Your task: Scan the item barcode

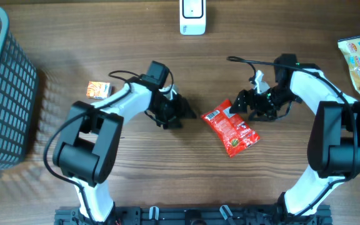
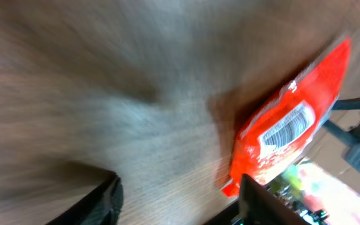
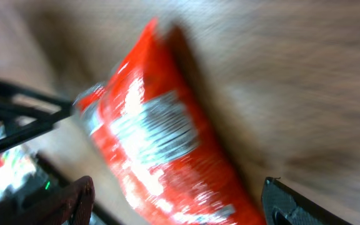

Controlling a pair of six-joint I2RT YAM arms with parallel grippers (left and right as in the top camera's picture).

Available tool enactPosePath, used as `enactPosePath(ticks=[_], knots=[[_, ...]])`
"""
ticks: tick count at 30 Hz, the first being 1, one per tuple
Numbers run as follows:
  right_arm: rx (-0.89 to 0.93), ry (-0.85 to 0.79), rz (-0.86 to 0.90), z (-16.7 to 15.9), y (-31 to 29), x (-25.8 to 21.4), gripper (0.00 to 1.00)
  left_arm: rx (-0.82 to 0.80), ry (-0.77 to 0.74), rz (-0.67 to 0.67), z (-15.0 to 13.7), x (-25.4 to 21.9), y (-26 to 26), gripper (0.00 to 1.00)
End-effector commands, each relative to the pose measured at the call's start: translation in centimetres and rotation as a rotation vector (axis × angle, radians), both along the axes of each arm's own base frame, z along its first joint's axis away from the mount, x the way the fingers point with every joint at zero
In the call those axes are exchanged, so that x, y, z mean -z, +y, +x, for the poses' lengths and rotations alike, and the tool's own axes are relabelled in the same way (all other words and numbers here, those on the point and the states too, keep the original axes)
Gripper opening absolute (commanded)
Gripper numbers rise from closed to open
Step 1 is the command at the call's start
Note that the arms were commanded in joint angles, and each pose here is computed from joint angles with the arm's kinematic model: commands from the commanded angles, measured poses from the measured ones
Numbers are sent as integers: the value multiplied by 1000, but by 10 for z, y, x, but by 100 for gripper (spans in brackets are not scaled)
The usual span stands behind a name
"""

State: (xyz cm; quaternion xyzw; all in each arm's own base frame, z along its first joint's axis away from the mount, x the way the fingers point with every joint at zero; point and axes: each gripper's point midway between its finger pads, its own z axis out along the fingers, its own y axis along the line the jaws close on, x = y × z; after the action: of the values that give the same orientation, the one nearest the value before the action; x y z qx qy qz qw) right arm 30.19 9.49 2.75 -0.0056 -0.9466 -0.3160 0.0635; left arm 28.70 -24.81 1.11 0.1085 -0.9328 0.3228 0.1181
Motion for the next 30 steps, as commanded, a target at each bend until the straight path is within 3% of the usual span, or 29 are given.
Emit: enactPosePath(ticks=[1, 11, 16, 26, 27, 28, 30], knots=[[-89, -38, 120, -10, 15, -8, 85, 54, 21, 57, -20, 18, -6, 54], [-72, 58, 123, -46, 16, 16, 86, 19, 66, 51, -28, 16, -21, 55], [-21, 93, 108, -54, 20, 30, 83, 32, 4, 6, -24, 12, -46, 56], [-24, 129, 87, -66, 37, 40, 75, -66, -28, 7, -4, 11, -52, 21], [-20, 130, 73, -65, 38, 42, 74, -70, -29, 9, -3, 11, -52, 16], [-14, 129, 62, -63, 38, 43, 74, -72, -27, 9, -3, 11, -52, 6], [0, 130, 21, -61, 35, 48, 73, -73, -28, 9, -3, 11, -52, 4]])
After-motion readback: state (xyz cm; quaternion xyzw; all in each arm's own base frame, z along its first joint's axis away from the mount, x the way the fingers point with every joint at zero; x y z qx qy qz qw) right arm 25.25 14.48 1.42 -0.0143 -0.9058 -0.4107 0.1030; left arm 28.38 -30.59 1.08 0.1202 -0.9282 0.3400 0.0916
